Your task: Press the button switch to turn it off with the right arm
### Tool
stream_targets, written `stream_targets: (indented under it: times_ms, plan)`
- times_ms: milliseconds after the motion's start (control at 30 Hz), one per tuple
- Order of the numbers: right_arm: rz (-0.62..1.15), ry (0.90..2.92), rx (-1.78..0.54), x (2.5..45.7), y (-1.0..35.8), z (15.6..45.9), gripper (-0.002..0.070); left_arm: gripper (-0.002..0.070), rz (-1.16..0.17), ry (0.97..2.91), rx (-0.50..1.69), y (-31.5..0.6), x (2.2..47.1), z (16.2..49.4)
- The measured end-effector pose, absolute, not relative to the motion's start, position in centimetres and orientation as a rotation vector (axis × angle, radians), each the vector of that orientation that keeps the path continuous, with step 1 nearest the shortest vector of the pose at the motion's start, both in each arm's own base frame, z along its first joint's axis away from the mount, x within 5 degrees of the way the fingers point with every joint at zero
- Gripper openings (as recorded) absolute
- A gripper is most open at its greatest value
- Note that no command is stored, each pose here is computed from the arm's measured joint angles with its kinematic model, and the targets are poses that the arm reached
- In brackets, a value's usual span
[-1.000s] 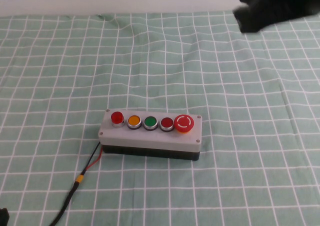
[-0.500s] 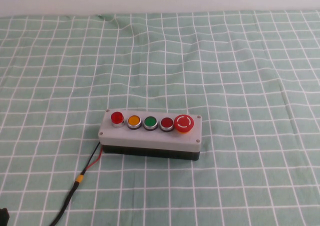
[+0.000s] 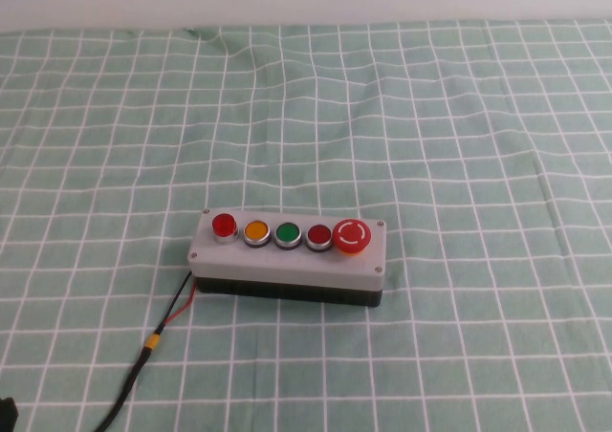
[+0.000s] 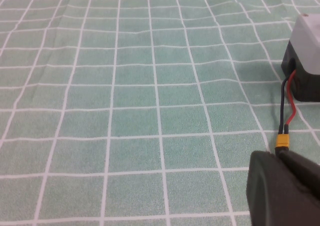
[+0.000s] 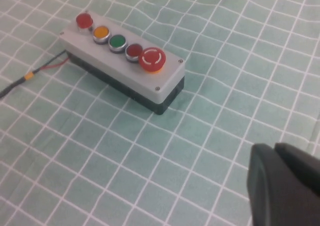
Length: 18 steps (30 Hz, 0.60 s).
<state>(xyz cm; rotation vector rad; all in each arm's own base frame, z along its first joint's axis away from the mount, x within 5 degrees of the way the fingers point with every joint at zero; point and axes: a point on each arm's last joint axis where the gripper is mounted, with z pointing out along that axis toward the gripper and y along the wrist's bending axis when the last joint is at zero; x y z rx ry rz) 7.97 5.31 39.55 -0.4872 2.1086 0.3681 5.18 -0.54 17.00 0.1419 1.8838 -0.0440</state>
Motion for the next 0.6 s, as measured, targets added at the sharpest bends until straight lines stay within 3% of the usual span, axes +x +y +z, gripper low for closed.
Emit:
stream_targets:
  times_ms: [367, 600]
  plan:
    - [0.224, 1.944, -0.057, 4.1, -0.1, 40.9, -0.0016, -0.0003, -0.044, 1.884, 0.142, -0.5, 5.2, 17.0]
    - [0.167, 1.809, 0.049, 0.5, -1.8, 41.2, -0.0016, -0.0003, -0.044, 1.884, 0.142, -0.5, 5.2, 17.0]
